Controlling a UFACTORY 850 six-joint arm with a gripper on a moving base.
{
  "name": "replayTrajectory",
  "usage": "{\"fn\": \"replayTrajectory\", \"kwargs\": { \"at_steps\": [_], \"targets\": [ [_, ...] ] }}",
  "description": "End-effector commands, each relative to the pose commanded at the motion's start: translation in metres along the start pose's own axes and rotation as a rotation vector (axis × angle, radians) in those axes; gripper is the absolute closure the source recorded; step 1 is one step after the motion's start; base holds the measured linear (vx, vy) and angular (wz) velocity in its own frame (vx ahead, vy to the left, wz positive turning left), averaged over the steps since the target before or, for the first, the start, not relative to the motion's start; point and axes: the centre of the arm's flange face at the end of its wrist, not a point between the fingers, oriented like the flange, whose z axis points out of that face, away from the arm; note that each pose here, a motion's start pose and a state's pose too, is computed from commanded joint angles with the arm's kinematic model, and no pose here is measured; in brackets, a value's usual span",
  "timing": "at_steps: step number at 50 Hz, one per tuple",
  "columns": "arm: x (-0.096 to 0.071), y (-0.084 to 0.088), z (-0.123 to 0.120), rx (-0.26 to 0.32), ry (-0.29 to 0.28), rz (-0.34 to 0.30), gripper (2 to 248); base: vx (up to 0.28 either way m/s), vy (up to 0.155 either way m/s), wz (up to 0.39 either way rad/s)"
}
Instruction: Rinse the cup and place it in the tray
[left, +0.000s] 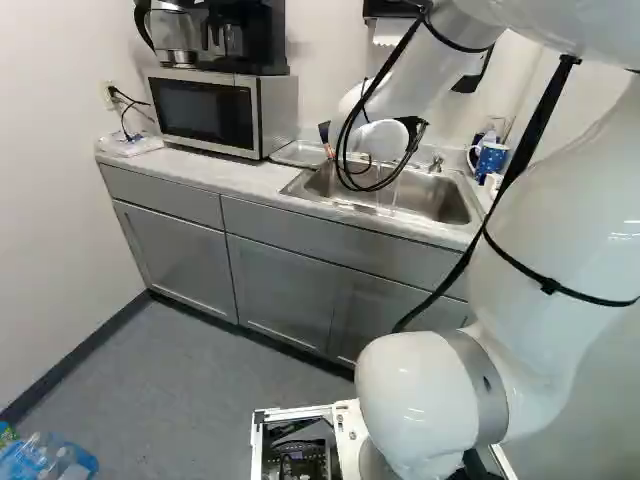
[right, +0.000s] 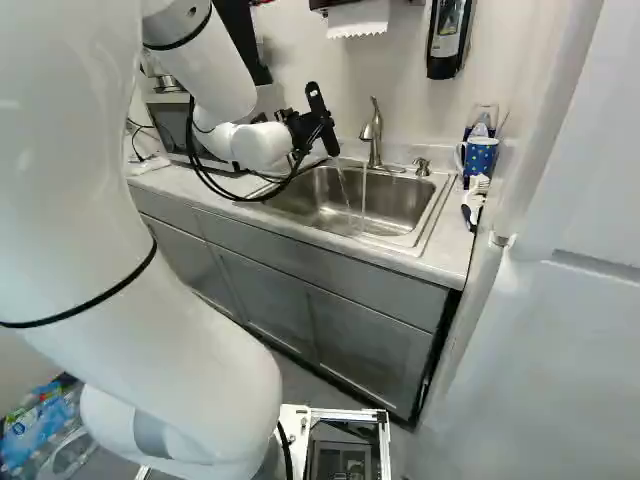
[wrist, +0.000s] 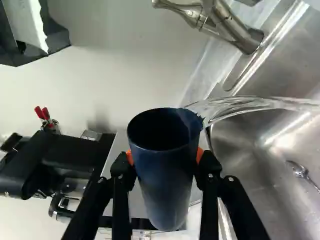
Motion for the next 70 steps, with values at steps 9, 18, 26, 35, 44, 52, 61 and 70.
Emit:
{"fn": "replayTrajectory", "kwargs": {
  "at_steps": [9,18,26,35,44,52,61,70],
  "targets": [
    [0.0,0.0,0.0,0.0,0.0,0.095,125,0.0,0.0,0.0],
    [0.0,0.0,0.0,0.0,0.0,0.19,125,0.0,0.0,0.0],
    [0.0,0.0,0.0,0.0,0.0,0.274,125,0.0,0.0,0.0],
    [0.0,0.0,0.0,0.0,0.0,0.368,125,0.0,0.0,0.0],
    [0.0,0.0,0.0,0.0,0.0,0.463,125,0.0,0.0,0.0],
    [0.0,0.0,0.0,0.0,0.0,0.547,125,0.0,0.0,0.0],
    [0.0,0.0,0.0,0.0,0.0,0.642,125,0.0,0.0,0.0],
    [0.0,0.0,0.0,0.0,0.0,0.737,125,0.0,0.0,0.0]
  ]
}}
